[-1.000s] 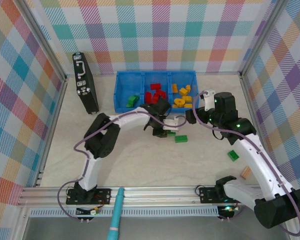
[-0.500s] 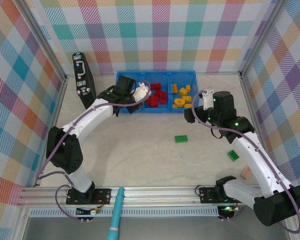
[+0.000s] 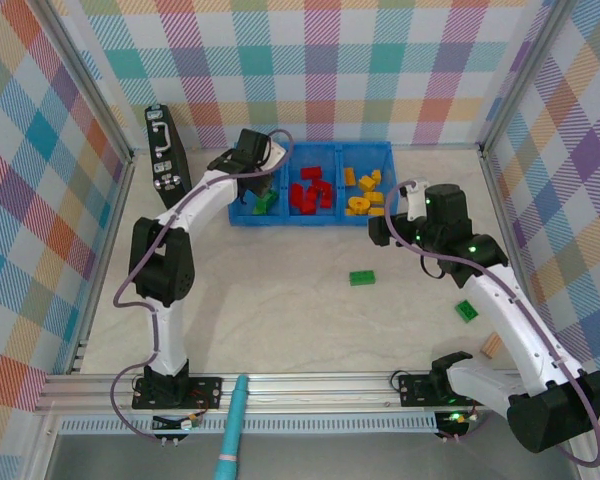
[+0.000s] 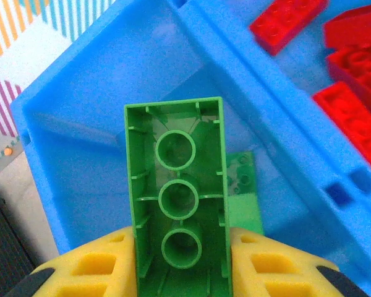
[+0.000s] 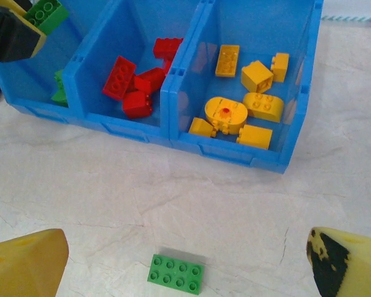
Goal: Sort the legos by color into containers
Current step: Place the lego in the container.
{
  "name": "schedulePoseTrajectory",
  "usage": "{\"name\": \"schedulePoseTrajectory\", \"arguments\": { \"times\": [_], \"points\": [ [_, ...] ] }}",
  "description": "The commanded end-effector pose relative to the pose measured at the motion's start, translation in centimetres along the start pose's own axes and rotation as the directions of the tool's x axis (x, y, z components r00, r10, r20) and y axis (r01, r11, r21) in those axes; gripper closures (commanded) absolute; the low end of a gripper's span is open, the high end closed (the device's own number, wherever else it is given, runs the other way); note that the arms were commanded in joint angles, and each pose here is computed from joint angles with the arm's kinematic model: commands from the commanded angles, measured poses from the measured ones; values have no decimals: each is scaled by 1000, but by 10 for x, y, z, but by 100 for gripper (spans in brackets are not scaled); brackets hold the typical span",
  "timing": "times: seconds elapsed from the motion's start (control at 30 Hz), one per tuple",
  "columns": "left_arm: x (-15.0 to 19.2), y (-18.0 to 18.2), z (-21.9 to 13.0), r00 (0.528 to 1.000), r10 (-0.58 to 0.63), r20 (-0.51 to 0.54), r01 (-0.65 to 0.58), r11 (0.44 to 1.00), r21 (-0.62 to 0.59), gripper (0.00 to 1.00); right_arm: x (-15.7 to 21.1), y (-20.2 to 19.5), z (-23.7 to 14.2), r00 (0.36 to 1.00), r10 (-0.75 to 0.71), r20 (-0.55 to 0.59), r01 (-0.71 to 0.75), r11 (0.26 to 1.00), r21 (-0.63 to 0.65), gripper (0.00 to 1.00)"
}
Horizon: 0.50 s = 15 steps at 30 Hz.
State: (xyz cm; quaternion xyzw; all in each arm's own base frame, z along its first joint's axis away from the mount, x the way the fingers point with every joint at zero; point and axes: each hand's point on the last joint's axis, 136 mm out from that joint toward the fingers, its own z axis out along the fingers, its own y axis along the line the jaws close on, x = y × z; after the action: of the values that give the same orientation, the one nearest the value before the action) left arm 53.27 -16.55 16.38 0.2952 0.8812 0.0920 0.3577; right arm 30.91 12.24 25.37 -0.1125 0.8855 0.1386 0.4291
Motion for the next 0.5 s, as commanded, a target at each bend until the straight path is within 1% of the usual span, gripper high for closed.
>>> {"name": "schedulePoseTrajectory", "arguments": {
  "times": [0.0, 0.13, 0.27, 0.3, 0.4, 0.47],
  "points": [
    [1, 19, 13, 997, -71, -8, 70, 997, -42, 70, 3, -4, -2, 999, 41, 2, -41, 999, 13, 1],
    [1, 24, 30, 996, -91, -12, 90, 995, -43, 70, 4, -6, -4, 999, 49, -7, -49, 998, 27, 1],
    [6, 21, 47, 995, -99, -25, 98, 995, -26, 68, 6, -7, -1, 998, 64, -9, -64, 998, 30, 1],
    [7, 20, 50, 994, -101, -30, 100, 995, -22, 66, 7, -7, 1, 998, 68, -15, -68, 997, 29, 1],
    [12, 19, 54, 994, -103, -47, 102, 994, -27, 52, 8, -7, 9, 997, 72, -34, -71, 997, 29, 1],
    [12, 21, 50, 994, -98, -47, 97, 995, -34, 48, 8, -7, 14, 996, 73, -47, -72, 997, 26, 1]
  ]
}}
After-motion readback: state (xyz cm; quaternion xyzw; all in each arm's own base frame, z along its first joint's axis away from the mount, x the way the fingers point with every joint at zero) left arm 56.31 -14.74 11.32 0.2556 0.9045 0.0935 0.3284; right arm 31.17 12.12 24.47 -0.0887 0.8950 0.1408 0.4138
